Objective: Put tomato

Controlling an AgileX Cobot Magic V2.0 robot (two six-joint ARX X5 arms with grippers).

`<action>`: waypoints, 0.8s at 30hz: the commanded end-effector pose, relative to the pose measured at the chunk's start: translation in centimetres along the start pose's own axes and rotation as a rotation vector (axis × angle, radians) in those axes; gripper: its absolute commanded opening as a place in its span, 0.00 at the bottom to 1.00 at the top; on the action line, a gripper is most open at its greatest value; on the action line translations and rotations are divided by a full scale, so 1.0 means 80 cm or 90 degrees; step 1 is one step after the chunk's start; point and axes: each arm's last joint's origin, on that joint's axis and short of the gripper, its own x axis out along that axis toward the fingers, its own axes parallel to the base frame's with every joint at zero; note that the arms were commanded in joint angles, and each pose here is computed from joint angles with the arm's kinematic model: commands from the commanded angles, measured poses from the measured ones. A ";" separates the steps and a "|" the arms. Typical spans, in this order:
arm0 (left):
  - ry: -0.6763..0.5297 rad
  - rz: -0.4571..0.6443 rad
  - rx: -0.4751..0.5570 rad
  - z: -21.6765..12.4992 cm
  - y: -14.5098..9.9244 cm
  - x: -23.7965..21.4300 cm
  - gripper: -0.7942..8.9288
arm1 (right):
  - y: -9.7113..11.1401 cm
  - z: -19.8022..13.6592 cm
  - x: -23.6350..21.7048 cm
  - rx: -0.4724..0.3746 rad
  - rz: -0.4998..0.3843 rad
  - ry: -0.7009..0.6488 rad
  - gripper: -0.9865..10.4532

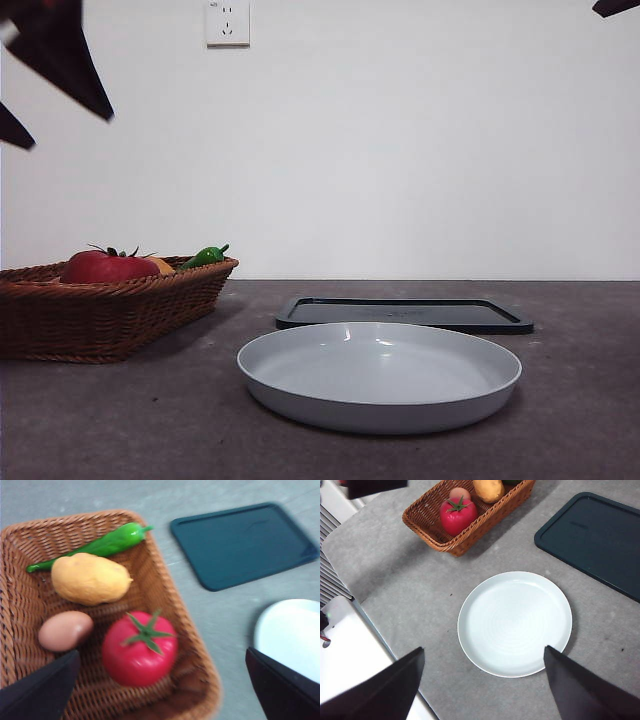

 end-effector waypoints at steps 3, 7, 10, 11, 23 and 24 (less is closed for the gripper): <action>0.015 0.008 0.042 0.005 0.011 0.034 0.63 | 0.002 0.006 -0.002 -0.014 0.002 -0.011 0.42; 0.041 0.013 0.054 -0.001 0.018 0.059 0.63 | 0.002 0.006 -0.002 -0.014 0.002 -0.011 0.42; 0.053 0.011 0.053 -0.005 0.022 0.075 0.63 | 0.002 0.006 -0.002 -0.014 0.002 -0.011 0.42; 0.057 0.010 0.053 -0.006 0.023 0.079 0.63 | 0.002 0.006 -0.002 -0.014 0.002 -0.011 0.42; 0.082 0.005 0.067 -0.019 0.034 0.119 0.63 | 0.002 0.006 -0.002 -0.013 0.002 -0.010 0.42; 0.083 0.005 0.067 -0.019 0.035 0.121 0.63 | 0.002 0.006 -0.002 -0.013 0.002 -0.010 0.42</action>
